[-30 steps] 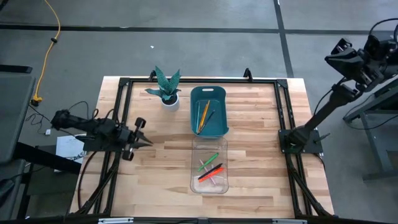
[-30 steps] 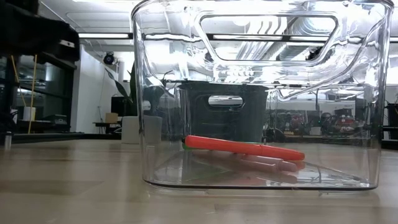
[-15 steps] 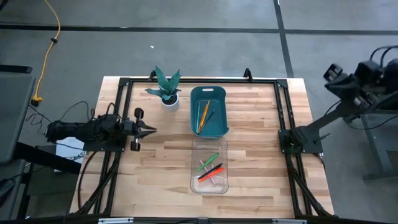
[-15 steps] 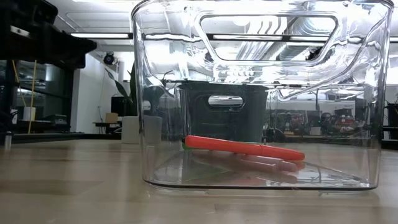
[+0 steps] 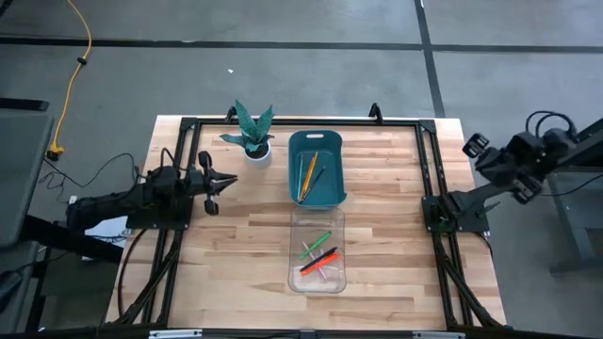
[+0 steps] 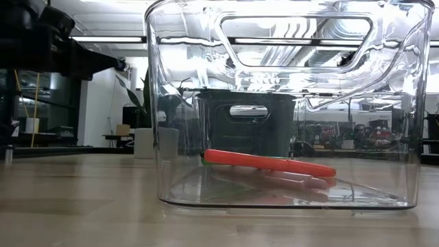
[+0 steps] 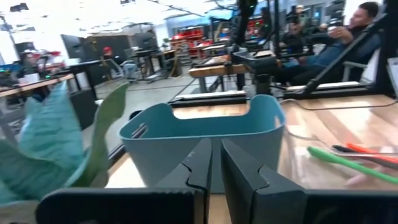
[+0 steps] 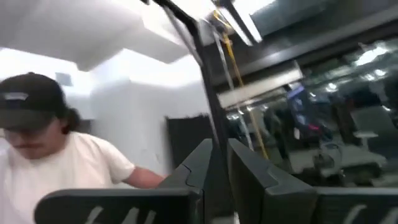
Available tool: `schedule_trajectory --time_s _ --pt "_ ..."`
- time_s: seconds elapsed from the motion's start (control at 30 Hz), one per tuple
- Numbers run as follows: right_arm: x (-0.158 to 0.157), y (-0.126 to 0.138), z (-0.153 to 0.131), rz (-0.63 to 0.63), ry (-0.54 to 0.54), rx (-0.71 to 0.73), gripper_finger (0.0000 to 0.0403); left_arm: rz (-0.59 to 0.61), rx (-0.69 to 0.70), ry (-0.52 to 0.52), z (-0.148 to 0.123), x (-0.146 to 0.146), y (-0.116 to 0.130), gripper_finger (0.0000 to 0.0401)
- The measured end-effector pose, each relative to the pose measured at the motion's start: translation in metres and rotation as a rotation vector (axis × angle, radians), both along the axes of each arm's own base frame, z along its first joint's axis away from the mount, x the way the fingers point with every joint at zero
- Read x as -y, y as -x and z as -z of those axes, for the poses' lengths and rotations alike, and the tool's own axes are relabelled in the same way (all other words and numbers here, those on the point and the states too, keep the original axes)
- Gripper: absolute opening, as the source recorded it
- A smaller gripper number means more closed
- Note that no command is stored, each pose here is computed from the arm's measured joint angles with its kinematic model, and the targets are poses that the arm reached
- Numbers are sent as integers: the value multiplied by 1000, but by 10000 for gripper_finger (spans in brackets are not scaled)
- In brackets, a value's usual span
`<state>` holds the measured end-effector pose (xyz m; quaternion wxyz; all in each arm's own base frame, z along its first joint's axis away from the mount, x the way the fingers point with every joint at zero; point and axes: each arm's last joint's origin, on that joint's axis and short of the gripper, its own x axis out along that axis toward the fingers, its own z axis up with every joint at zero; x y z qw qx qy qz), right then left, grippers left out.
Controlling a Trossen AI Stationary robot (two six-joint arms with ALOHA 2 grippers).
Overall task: Sort pens & pencils
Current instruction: Return to Home Position
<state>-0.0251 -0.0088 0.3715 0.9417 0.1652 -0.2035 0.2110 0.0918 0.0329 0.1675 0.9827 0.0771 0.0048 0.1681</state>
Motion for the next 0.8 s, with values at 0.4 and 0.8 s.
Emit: schedule_trajectory --time_s 0.4,0.8 --pt "-22 -53 57 -18 94 -2 41 -121 -2 0 0 -11 5 24" --pt "-27 -93 114 203 32 -37 41 -180 -2 -1 0 -16 7 24"
